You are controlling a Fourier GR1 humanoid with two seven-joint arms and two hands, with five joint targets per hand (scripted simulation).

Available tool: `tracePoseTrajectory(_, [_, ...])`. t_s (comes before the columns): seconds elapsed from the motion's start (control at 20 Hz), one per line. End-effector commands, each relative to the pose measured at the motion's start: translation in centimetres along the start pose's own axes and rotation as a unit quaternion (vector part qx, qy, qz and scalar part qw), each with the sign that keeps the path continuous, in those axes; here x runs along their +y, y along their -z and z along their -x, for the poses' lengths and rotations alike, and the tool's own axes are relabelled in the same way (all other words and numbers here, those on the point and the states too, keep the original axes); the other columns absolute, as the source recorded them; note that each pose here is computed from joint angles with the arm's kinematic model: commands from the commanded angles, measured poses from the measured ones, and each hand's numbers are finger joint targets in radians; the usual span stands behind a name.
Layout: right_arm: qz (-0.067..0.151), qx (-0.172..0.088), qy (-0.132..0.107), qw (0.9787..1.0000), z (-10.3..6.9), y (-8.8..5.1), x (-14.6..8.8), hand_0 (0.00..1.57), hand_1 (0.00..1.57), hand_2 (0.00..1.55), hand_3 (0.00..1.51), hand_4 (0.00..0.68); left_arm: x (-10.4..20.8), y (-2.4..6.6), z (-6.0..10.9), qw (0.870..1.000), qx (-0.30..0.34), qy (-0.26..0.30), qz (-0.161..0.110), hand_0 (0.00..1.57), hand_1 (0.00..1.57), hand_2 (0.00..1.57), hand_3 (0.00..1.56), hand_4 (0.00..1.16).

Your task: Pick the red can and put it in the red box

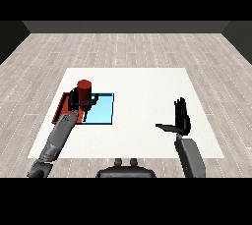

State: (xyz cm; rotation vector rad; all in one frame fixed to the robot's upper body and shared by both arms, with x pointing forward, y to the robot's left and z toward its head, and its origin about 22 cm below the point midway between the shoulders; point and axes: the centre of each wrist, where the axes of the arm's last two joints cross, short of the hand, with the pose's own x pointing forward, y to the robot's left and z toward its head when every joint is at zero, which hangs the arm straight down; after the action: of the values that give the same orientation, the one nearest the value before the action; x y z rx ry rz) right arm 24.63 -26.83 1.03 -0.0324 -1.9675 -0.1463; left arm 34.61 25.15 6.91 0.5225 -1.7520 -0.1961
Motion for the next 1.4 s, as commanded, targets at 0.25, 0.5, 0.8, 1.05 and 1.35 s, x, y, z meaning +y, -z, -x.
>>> tracePoseTrajectory(0.25, [-0.023, -0.004, -0.014, 0.9996, 1.8, 0.6, 0.2, 0.00, 0.00, 0.00, 0.00, 0.000, 4.7, 1.91, 8.3, 0.985, 0.142, 0.078, -0.058, 1.57, 1.57, 1.57, 1.48, 1.11])
tracePoseTrajectory(0.5, [-0.011, -0.018, -0.013, 0.9997, 1.4, 2.8, -1.0, 0.00, 0.00, 0.00, 0.00, 0.000, 7.3, 0.81, 12.5, 0.970, 0.210, 0.102, -0.061, 1.57, 1.57, 1.57, 1.49, 1.06])
tracePoseTrajectory(0.8, [-0.025, -0.044, -0.029, 0.9983, 1.2, 0.5, 0.2, 0.00, 0.00, 0.00, 0.00, 0.000, 6.6, -0.75, 15.0, 0.935, 0.303, 0.177, -0.058, 0.70, 0.70, 0.75, 0.83, 0.83])
tracePoseTrajectory(1.05, [-0.019, -0.058, -0.026, 0.9978, -0.1, 0.8, -1.7, 0.00, 0.00, 0.00, 0.00, 0.000, 7.8, -1.69, 16.0, 0.917, 0.356, 0.166, -0.069, 0.80, 0.80, 0.75, 0.00, 0.71])
tracePoseTrajectory(1.35, [-0.021, -0.061, -0.017, 0.9978, -0.3, 0.2, 0.1, 0.00, 0.00, 0.00, 0.00, 0.000, 5.6, -1.08, 15.5, 0.911, 0.356, 0.208, 0.009, 0.00, 0.00, 0.00, 0.00, 0.65])
